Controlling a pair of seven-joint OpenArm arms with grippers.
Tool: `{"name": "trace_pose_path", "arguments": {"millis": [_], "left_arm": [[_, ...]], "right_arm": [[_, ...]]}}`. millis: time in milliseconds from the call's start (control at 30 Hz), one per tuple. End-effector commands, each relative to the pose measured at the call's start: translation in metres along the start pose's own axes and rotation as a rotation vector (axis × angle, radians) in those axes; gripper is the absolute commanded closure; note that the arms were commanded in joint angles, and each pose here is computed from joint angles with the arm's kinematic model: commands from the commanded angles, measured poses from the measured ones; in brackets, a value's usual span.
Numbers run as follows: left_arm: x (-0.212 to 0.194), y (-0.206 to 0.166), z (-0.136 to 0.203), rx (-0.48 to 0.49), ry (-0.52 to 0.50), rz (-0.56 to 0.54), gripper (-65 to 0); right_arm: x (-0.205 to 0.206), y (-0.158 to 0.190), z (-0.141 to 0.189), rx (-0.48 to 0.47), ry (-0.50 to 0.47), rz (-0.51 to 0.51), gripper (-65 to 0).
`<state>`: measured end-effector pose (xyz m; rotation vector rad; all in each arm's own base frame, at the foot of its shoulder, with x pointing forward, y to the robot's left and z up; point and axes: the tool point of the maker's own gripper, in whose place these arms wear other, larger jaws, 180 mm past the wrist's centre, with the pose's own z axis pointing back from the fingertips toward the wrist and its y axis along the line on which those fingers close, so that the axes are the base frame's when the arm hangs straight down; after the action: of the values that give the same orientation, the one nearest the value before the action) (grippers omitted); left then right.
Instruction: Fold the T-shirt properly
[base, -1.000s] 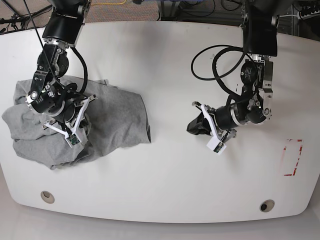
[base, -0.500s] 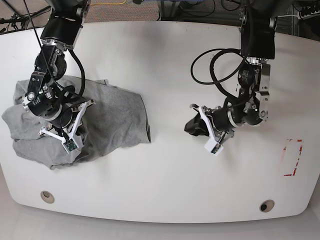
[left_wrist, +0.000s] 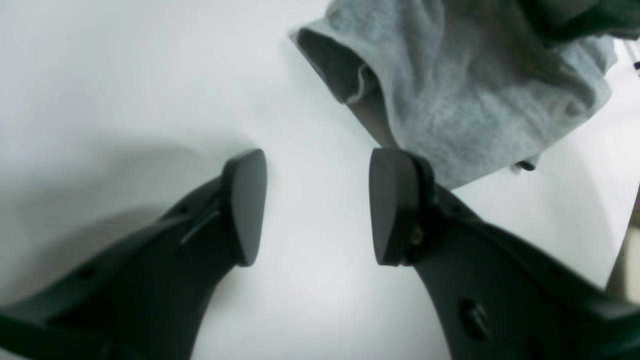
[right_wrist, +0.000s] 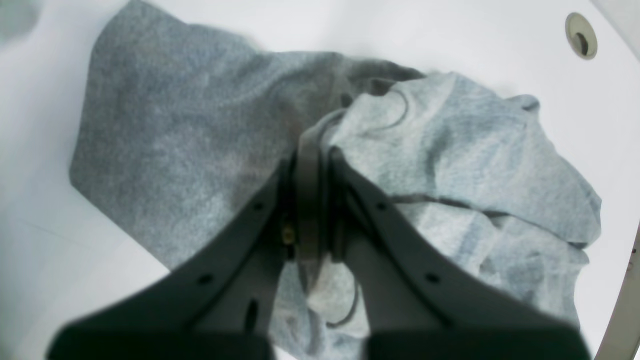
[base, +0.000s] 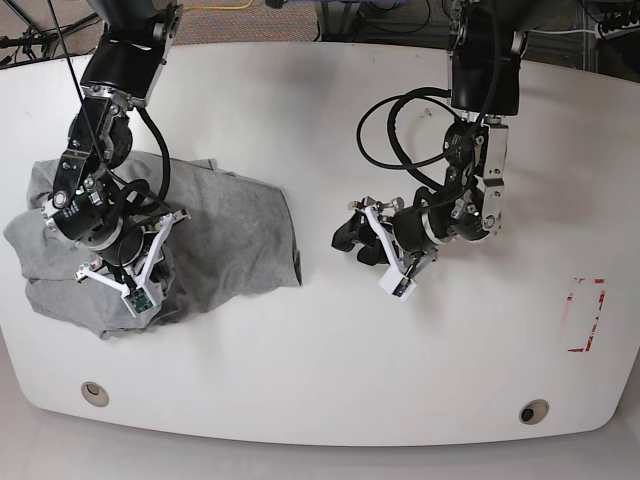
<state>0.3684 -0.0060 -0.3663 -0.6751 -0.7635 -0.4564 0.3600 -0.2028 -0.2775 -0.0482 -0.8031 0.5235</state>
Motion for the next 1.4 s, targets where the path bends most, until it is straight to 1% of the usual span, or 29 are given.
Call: {"name": "trace_pose_path", "arguments": {"millis": [0, 133, 267, 467, 600, 867, 1000, 1167, 1367], "left_arm": [[0.006, -0.010, -0.012, -0.039, -0.022, 0.030, -31.7], [0.008, -0.019, -0.028, -0.074, -0.031, 0.075, -31.8], [-0.002, -0.023, -0.042, -0.097, -0.014, 0.130, -31.8], [-0.012, -0.039, -0.065, -0.144, 0.002, 0.200, -31.8], [-0.021, -0.052, -0.075, -0.171, 0.016, 0.202, -31.8], [-0.033, -0.059, -0.084, -0.187, 0.050, 0.199, -31.8], [-0.029, -0.058, -0.088, -0.170, 0.032, 0.202, -31.8], [-0.033, -0.053, -0.096, -0.131, 0.045, 0.217, -31.8], [-0.031, -0.057, -0.103, -0.150, 0.045, 0.239, -31.8]], "right_arm": [[0.016, -0.008, 0.006, -0.023, -0.056, 0.009, -2.4], [0.016, -0.009, 0.006, -0.024, -0.055, 0.009, -2.4], [0.016, -0.010, 0.007, -0.027, -0.055, 0.006, -2.4], [0.011, -0.024, 0.013, -0.061, -0.060, -0.035, -2.4], [0.009, -0.027, 0.014, -0.070, -0.061, -0.046, -2.4], [0.007, -0.027, 0.014, -0.068, -0.056, -0.048, -2.4], [0.007, -0.027, 0.014, -0.068, -0.056, -0.048, -2.4], [0.007, -0.027, 0.014, -0.068, -0.056, -0.048, -2.4], [0.007, -0.026, 0.014, -0.067, -0.056, -0.049, -2.4]]}}
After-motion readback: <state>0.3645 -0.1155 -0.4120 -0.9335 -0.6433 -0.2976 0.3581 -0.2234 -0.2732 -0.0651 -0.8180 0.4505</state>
